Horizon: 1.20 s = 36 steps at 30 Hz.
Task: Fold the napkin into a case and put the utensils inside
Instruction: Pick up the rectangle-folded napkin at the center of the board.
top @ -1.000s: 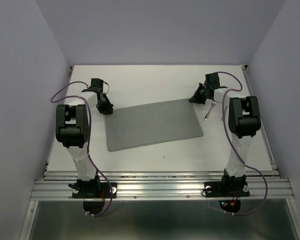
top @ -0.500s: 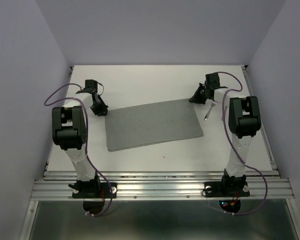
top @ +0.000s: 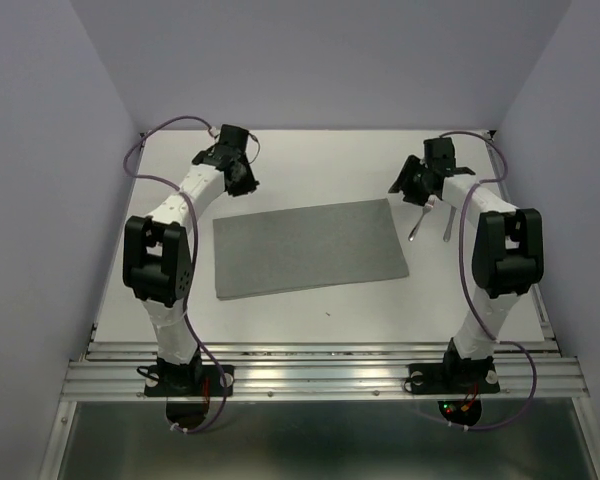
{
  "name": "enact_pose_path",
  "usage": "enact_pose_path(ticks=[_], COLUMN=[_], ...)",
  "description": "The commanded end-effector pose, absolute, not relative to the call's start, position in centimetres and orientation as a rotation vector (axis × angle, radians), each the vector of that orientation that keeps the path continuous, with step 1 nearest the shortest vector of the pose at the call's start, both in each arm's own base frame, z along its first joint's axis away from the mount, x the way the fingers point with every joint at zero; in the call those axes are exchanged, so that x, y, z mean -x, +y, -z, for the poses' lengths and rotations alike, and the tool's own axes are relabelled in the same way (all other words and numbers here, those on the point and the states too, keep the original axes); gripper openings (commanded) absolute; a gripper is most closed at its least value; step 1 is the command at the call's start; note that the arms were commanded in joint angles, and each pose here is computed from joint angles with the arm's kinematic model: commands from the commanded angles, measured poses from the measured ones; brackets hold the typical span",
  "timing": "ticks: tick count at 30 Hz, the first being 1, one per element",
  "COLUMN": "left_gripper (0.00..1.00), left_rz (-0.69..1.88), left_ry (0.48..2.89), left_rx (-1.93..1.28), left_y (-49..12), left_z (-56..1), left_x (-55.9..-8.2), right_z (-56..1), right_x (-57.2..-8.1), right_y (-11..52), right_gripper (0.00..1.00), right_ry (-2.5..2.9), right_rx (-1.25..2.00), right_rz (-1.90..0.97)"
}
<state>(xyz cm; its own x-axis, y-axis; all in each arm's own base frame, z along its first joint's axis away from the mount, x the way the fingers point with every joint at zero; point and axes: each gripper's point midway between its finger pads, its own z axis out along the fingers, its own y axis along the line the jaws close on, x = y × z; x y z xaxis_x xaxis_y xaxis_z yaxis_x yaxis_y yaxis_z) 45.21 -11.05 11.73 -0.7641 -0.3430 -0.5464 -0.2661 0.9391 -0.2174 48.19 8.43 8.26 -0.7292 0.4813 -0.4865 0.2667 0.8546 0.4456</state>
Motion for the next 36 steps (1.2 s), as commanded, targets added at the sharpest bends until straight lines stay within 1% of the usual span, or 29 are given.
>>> enact_pose_path(ticks=[1, 3, 4, 6, 7, 11, 13, 14, 19, 29, 36], left_gripper=[0.26, 0.26, 0.26, 0.26, 0.26, 0.26, 0.26, 0.25, 0.25, 0.25, 0.25], left_rz=[0.257, 0.33, 0.421, 0.474, 0.513, 0.565, 0.572, 0.55, 0.482, 0.464, 0.462], left_ry=[2.48, 2.509, 2.52, 2.549, 2.545, 2.573, 2.575, 2.605, 2.62, 2.593, 2.616], left_rx=[0.287, 0.232, 0.183, 0.142, 0.109, 0.078, 0.066, 0.067, 0.066, 0.084, 0.091], left_y=[-16.8, -19.8, -22.4, -24.6, -26.1, -28.4, -28.7, -28.5, -27.8, -27.2, -27.5], left_z=[-14.1, -13.0, -13.2, -11.8, -12.0, -10.2, -9.6, -8.5, -7.0, -7.4, -5.2], left_x=[-45.1, -45.1, -44.7, -44.6, -44.5, -44.9, -45.2, -45.2, -45.5, -46.3, -46.9], right_z=[-10.0, -8.8, -8.9, -7.8, -7.7, -6.9, -6.6, -6.2, -5.8, -6.5, -6.4], right_x=[-46.1, -44.5, -44.0, -42.9, -42.6, -41.7, -41.6, -41.5, -41.7, -41.9, -41.9], right_y=[6.4, 6.5, 6.5, 6.4, 6.4, 6.8, 7.1, 7.2, 7.4, 7.9, 8.4], right_gripper=[0.56, 0.56, 0.56, 0.56, 0.56, 0.56, 0.56, 0.55, 0.56, 0.55, 0.53], right_ry=[2.4, 2.438, 2.442, 2.475, 2.479, 2.515, 2.526, 2.536, 2.548, 2.535, 2.539], right_rx=[-0.533, -0.53, -0.515, -0.511, -0.508, -0.488, -0.481, -0.481, -0.474, -0.454, -0.449], right_rz=[-0.348, -0.351, -0.351, -0.341, -0.341, -0.367, -0.381, -0.389, -0.405, -0.416, -0.429])
